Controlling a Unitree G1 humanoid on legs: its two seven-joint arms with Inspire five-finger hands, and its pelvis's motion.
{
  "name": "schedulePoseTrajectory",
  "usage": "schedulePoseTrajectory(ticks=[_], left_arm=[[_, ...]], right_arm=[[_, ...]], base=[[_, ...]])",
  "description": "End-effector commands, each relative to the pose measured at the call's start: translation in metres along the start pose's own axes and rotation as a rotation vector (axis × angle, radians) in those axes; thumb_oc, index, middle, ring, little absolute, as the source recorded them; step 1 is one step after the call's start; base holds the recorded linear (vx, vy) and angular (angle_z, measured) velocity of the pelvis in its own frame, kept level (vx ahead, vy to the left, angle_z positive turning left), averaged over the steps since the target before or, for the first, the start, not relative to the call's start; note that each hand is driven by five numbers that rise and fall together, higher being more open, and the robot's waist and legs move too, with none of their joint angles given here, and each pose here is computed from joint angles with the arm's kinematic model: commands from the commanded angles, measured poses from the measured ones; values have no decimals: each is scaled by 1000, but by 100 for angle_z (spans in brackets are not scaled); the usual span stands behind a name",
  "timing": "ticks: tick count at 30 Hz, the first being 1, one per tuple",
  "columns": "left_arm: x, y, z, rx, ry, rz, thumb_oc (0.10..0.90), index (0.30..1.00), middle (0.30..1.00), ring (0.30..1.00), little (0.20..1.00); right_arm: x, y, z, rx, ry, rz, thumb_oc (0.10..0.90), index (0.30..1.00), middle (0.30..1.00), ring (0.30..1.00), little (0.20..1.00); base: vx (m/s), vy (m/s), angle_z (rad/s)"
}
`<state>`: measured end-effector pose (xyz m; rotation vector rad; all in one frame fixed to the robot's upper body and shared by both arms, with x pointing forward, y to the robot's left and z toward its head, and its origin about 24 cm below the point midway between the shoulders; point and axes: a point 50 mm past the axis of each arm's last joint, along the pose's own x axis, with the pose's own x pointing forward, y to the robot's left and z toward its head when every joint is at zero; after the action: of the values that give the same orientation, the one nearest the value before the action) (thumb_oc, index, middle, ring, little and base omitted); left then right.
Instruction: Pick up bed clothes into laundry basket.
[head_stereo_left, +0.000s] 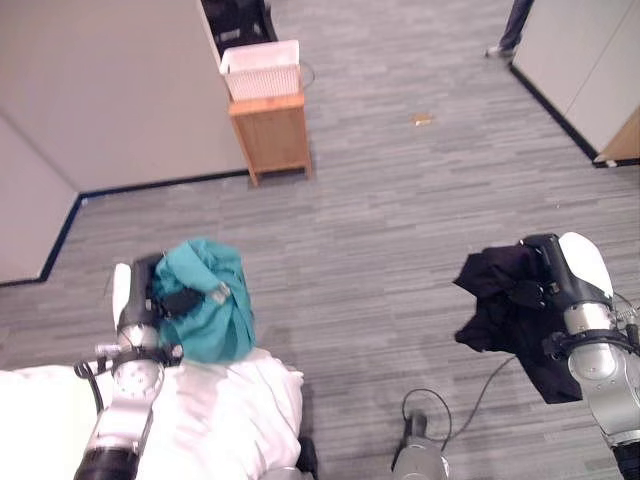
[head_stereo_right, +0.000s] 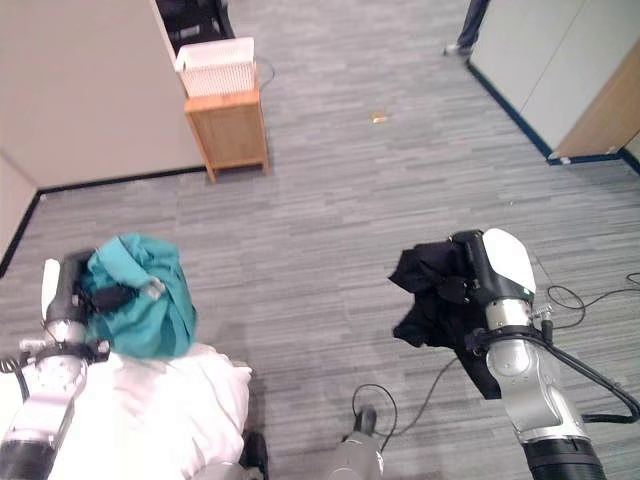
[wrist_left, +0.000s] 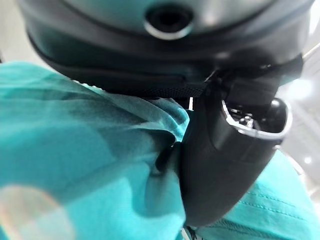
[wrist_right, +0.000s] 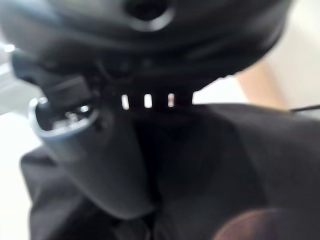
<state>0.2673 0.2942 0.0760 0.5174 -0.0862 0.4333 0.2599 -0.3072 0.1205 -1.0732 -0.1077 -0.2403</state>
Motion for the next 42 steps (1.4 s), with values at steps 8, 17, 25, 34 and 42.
schedulePoseTrajectory(ticks=[8,17,25,34,42], left_arm=[[19,40,45,-36,-234,156,400,300,300,300,300],[4,28,45,-47,-247,97,400,300,300,300,300],[6,27,48,8,-250,43,400,300,300,300,300],[11,40,52,112,-264,56,400,300,300,300,300],[7,44,38,136,-219,74,400,300,300,300,300]], right_arm=[[32,-32,47,54,-219,-165,400,300,300,300,300],[42,-22,68,53,-308,-122,400,300,300,300,300],[35,3,65,91,-270,-61,400,300,300,300,300],[41,-3,99,109,-392,-113,400,300,300,300,300],[31,-2,82,85,-331,-120,400,300,300,300,300]], base=[[501,-270,27],[594,87,-45],[497,276,-19],[415,154,28],[447,-29,80]])
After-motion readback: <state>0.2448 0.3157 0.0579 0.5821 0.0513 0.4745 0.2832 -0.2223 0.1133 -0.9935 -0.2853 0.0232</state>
